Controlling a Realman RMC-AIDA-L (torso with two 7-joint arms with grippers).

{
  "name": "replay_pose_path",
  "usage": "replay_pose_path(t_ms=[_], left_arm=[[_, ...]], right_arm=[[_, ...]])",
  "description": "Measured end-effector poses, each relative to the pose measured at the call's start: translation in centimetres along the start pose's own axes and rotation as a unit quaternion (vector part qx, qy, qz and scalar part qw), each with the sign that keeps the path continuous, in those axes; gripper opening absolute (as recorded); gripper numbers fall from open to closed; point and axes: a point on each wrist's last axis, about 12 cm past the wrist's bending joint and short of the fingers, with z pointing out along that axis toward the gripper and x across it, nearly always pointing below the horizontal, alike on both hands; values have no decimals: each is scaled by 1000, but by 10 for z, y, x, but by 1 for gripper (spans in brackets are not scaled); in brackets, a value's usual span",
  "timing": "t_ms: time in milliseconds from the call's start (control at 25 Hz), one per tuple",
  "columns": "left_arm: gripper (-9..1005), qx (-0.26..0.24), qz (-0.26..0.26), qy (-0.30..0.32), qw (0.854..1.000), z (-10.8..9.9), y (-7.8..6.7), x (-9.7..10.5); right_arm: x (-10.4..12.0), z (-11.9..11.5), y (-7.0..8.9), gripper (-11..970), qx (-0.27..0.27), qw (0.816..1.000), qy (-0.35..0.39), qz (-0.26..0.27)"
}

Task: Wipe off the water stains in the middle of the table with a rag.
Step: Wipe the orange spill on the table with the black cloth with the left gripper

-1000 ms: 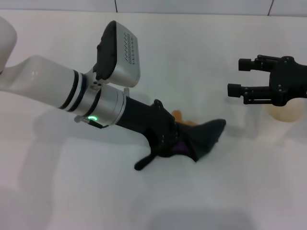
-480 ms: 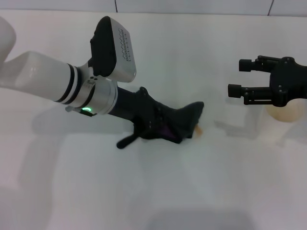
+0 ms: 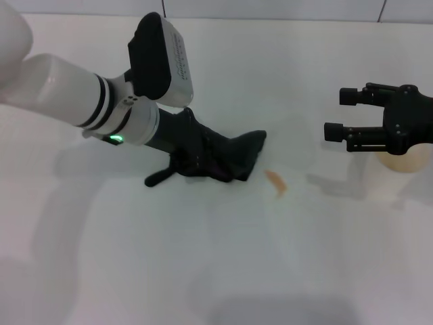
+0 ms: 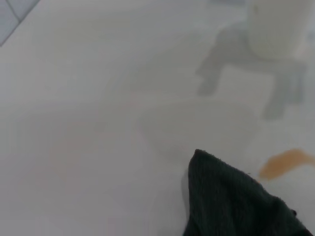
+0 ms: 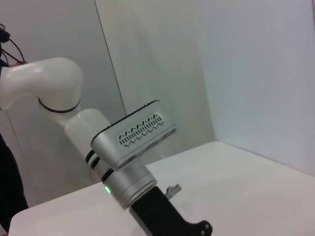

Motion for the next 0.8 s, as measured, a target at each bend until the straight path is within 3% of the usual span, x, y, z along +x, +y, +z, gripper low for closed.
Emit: replay_pose_path(t_ms=[440,800], left_arm=[[68,-13,31,7,999,-2,8,-17],[68,22,69,-39,997,9,-4,-44]], right_arm=[[0,0,0,793,-1,1000,0,-1],[-1,1,0,745,-2,1000,-6,2]])
